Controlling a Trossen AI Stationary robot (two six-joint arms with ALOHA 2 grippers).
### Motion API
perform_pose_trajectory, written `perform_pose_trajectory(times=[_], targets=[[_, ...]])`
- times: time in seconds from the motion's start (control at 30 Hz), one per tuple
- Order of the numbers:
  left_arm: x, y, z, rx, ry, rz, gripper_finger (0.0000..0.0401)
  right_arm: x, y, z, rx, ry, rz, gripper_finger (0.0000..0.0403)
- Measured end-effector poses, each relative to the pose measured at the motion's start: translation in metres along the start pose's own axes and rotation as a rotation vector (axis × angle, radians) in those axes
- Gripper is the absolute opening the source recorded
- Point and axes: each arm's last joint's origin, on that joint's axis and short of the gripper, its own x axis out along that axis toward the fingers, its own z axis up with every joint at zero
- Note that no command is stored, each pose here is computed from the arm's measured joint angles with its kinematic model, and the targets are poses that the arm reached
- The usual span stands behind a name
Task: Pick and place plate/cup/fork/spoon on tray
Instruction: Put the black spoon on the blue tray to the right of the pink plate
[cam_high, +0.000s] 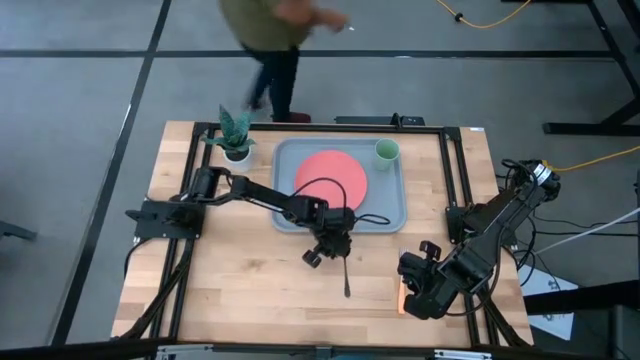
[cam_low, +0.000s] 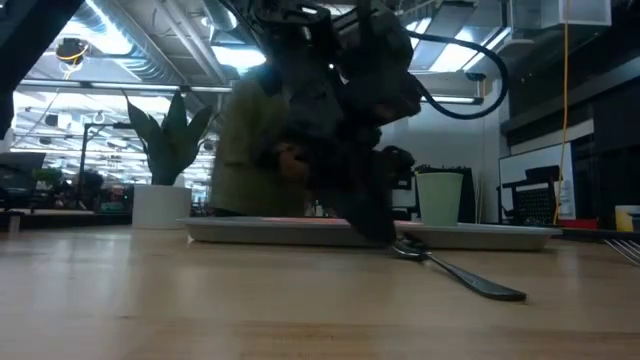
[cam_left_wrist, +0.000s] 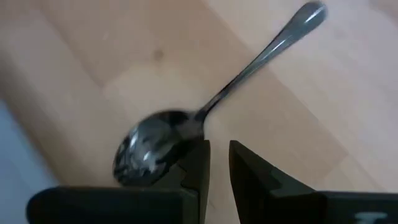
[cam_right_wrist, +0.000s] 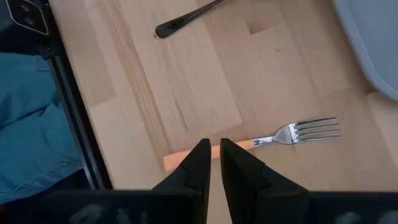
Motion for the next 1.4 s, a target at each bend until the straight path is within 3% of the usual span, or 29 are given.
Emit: perform_pose_trajectory(times=[0.23,0.37,0.43,0.53,0.73,0.9,1.4], targets=[[-0.033,-0.019,0.009,-0.108,0.084,-0.04,0.0053,0.0,0.0,0.0,-0.005,-0.004,0.002,0.0042],[-0.016,-0.029,0.014,-0.025,0.06,-0.062,0.0053,0.0,0.001,0.0,-0.006,-0.006,0.004,0.0042],[-0.005,-0.027,0.018,0.06,-0.005,-0.045,0.0053,0.0,0.001,0.001,-0.005,-0.012,0.004,0.0042],[-0.002,-0.019,0.022,0.08,-0.05,-0.016,0.0053,0.0,0.001,0.0,-0.011,-0.036,-0.005,0.0042],[-0.009,-0.016,0.028,-0.001,-0.04,-0.027,0.0053,0.002,0.003,-0.001,-0.025,-0.101,-0.028,0.0042],[0.011,-0.03,0.028,0.014,-0.038,-0.077,0.0053,0.002,0.006,-0.006,-0.042,-0.088,-0.023,0.0042],[0.042,-0.008,0.017,0.005,-0.17,-0.084,0.0053,0.002,0.01,-0.01,-0.027,-0.045,0.024,0.0042]])
